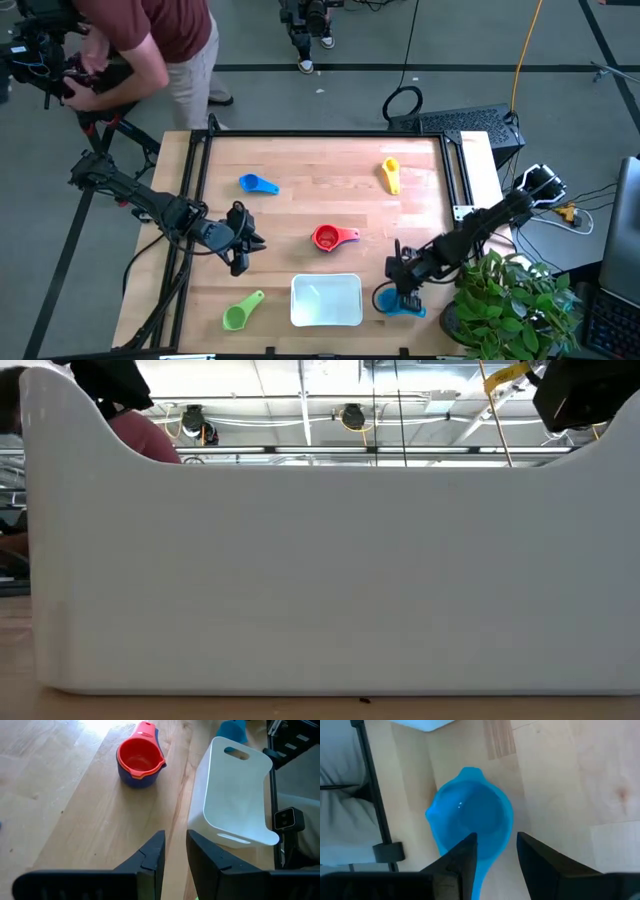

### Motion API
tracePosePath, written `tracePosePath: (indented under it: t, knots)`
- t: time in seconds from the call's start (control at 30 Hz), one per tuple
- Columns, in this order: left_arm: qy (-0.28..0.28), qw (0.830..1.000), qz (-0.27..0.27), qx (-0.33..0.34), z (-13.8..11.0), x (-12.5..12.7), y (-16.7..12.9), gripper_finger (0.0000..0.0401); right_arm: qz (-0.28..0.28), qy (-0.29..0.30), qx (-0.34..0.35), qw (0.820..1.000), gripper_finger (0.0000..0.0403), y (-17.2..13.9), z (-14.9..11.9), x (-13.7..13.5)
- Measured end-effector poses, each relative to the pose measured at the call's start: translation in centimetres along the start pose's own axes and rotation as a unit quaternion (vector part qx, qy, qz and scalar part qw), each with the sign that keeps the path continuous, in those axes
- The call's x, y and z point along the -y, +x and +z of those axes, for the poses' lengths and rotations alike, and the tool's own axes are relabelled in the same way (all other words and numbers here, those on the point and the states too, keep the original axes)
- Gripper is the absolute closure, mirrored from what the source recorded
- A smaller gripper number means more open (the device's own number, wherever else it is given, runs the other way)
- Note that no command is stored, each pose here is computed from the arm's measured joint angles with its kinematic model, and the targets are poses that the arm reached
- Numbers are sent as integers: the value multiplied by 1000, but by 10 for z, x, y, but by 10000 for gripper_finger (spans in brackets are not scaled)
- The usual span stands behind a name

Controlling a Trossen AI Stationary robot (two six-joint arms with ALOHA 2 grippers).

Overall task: Nest measuring cups in basket
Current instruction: Stack the light blue measuring cup on top of the red measuring cup

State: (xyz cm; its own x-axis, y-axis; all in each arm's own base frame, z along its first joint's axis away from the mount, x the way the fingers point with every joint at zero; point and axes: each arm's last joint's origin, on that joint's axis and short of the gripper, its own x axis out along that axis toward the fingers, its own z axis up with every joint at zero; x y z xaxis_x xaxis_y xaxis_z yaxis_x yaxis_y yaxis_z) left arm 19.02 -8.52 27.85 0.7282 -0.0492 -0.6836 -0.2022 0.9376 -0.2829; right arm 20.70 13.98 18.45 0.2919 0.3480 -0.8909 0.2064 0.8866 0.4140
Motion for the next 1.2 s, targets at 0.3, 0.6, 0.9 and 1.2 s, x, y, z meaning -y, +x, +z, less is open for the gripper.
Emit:
tracePosePath:
  t: [0.3, 0.6, 0.9, 1.2]
  knots:
    - [6, 1000, 2, 2, 0, 0, 0, 320, -24, 6, -15, 1000, 271, 18, -2, -1]
    - [8, 1000, 3, 2, 0, 0, 0, 320, -29, 5, -40, 999, 310, 32, -2, 1]
    - [9, 1000, 3, 1, 0, 0, 0, 320, -30, -7, -40, 999, 399, 29, -2, 2]
    - [8, 1000, 3, 1, 0, 0, 0, 320, -51, -32, 24, 998, 402, -4, 16, 20]
